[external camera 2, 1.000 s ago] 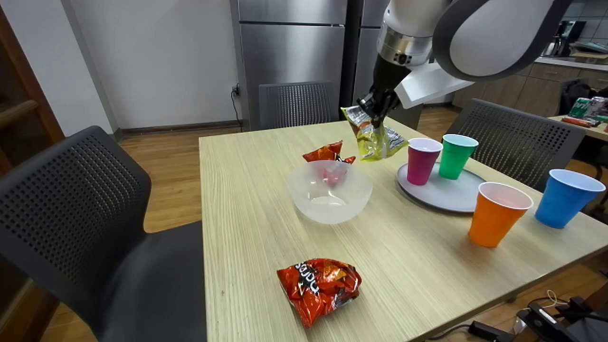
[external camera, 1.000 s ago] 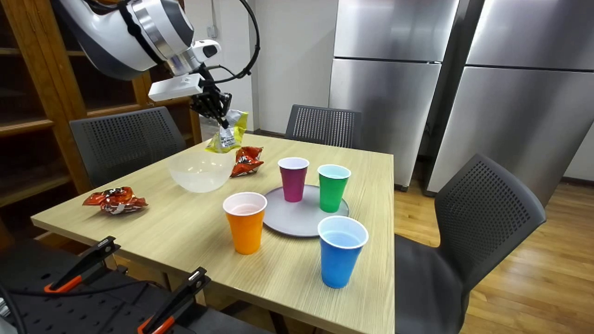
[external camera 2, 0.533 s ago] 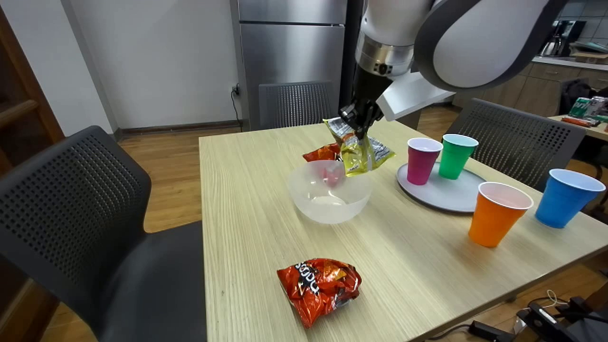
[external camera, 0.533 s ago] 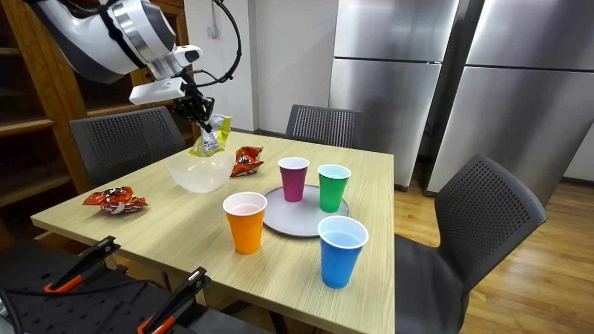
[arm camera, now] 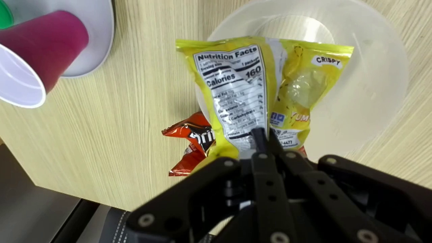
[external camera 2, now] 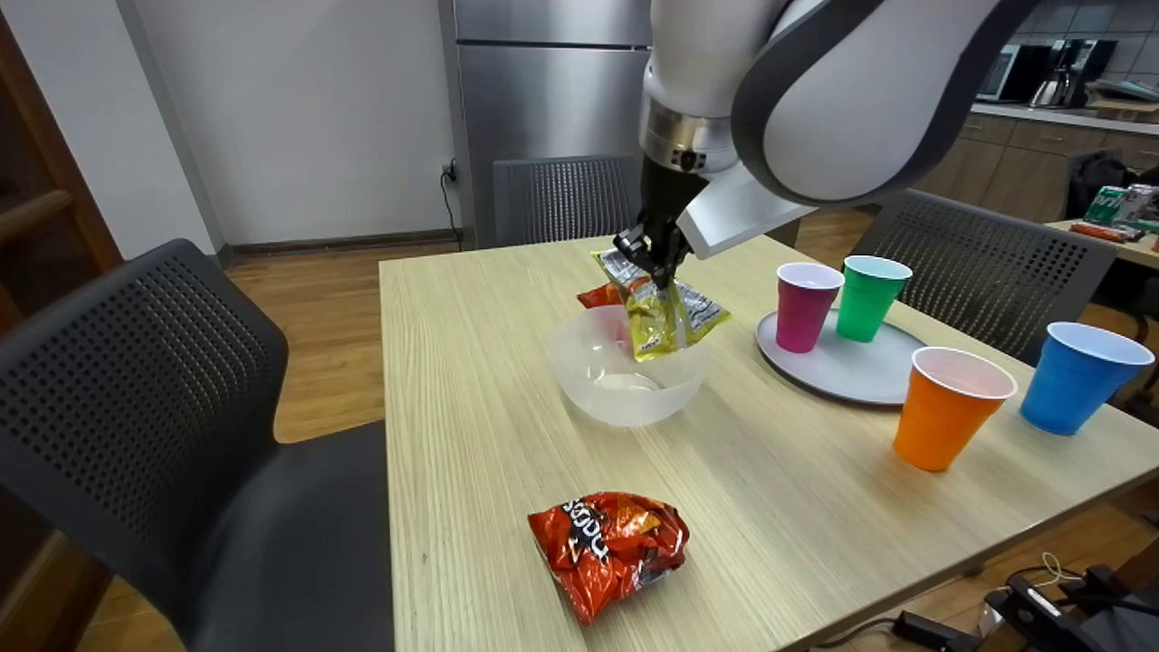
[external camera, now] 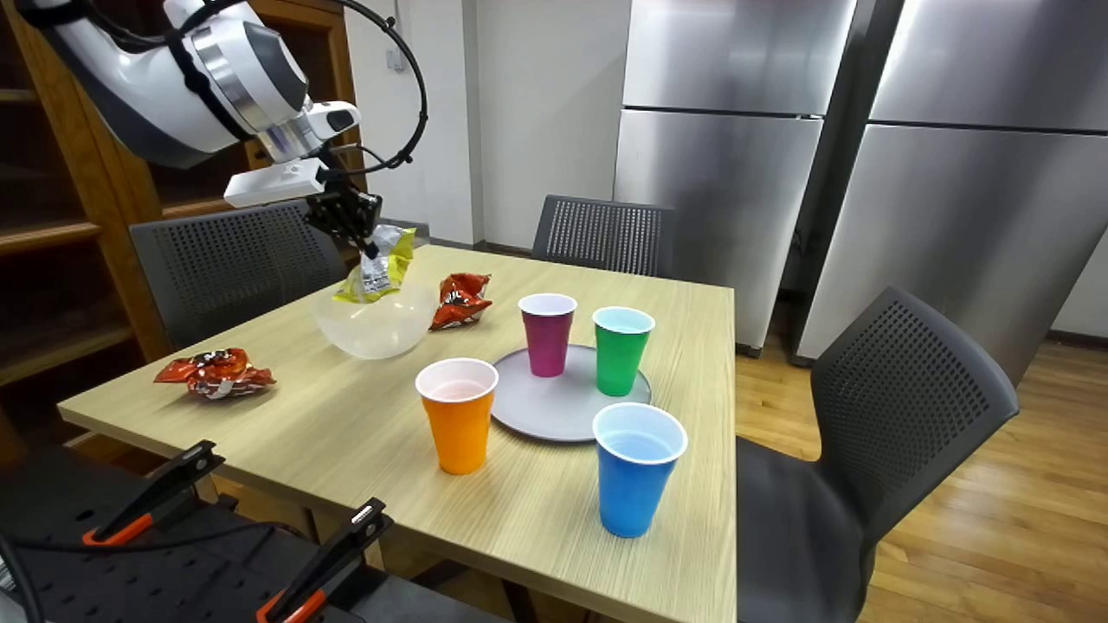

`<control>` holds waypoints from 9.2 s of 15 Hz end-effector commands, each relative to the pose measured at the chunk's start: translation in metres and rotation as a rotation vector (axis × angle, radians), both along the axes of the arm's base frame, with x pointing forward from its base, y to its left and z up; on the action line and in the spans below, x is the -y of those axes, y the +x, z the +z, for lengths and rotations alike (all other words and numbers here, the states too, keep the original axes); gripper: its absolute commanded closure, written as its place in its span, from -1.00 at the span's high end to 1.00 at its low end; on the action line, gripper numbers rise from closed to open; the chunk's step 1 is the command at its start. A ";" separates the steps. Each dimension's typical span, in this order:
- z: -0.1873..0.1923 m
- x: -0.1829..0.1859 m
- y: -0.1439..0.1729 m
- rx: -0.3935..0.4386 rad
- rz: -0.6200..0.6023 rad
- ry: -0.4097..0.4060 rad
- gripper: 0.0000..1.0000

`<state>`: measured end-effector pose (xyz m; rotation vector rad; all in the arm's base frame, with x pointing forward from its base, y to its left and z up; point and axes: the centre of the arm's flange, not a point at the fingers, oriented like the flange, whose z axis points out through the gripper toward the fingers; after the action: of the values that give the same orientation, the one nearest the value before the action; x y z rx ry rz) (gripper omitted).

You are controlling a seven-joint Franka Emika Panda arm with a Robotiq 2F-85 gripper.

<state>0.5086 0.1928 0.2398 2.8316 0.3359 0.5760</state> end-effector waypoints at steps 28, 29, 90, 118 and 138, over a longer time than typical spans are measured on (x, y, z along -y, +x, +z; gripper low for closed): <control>-0.063 -0.011 0.062 -0.166 -0.058 -0.054 0.32; -0.062 -0.012 0.060 -0.166 -0.046 -0.058 0.48; -0.051 -0.069 -0.101 -0.537 0.896 -0.152 1.00; -0.106 -0.070 -0.084 -0.487 1.156 -0.005 1.00; -0.118 -0.076 -0.054 -0.505 1.149 0.055 0.50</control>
<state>0.4453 0.2696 0.1182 2.5305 2.0433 0.0168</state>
